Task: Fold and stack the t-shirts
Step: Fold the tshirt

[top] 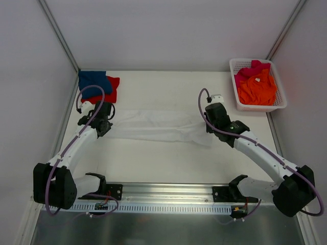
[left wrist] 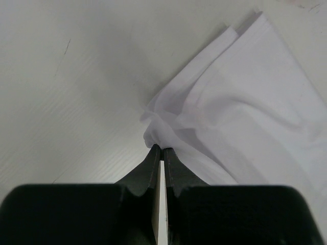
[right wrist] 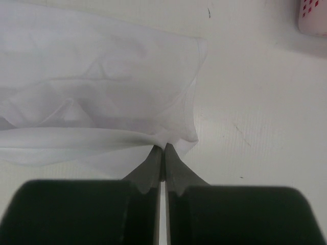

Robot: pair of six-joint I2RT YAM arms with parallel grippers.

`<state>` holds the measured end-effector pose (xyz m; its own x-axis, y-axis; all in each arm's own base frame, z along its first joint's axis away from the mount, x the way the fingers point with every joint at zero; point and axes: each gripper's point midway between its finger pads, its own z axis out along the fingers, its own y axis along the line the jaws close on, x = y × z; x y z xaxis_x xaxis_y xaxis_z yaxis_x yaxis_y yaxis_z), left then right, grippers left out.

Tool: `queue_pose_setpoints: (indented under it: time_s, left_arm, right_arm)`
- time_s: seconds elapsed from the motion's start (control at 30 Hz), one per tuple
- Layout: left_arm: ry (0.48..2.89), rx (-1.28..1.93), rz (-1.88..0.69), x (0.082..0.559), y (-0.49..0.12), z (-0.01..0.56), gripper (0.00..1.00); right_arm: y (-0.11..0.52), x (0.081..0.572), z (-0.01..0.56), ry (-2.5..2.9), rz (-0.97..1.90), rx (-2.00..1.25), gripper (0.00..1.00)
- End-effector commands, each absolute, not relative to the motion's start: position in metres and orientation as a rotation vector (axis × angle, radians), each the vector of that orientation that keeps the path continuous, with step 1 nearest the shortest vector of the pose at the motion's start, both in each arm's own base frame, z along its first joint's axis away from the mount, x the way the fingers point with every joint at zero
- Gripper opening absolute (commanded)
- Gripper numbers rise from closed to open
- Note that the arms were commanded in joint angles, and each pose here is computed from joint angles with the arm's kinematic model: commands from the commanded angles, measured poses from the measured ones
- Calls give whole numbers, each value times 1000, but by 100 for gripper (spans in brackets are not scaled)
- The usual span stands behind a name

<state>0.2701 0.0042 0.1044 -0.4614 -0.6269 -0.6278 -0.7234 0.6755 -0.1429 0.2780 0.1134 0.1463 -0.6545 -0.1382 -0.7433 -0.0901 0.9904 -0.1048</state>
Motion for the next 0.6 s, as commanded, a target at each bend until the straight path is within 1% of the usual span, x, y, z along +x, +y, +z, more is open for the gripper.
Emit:
queue_pose_setpoints:
  time_s: [0.0,0.27,0.57]
  left_arm:
    - [2176,-1006,177,295,8,122,0]
    - [2193,-973,184,332,5,120,0]
    - [2251,-962,199,357,2,97,0]
  right_arm:
    - [123,306,167,2228,-32,-174,0]
    - [122,343,161,2252,-35,-153,0]
    - [122,374,150,2283,-19,-107,1]
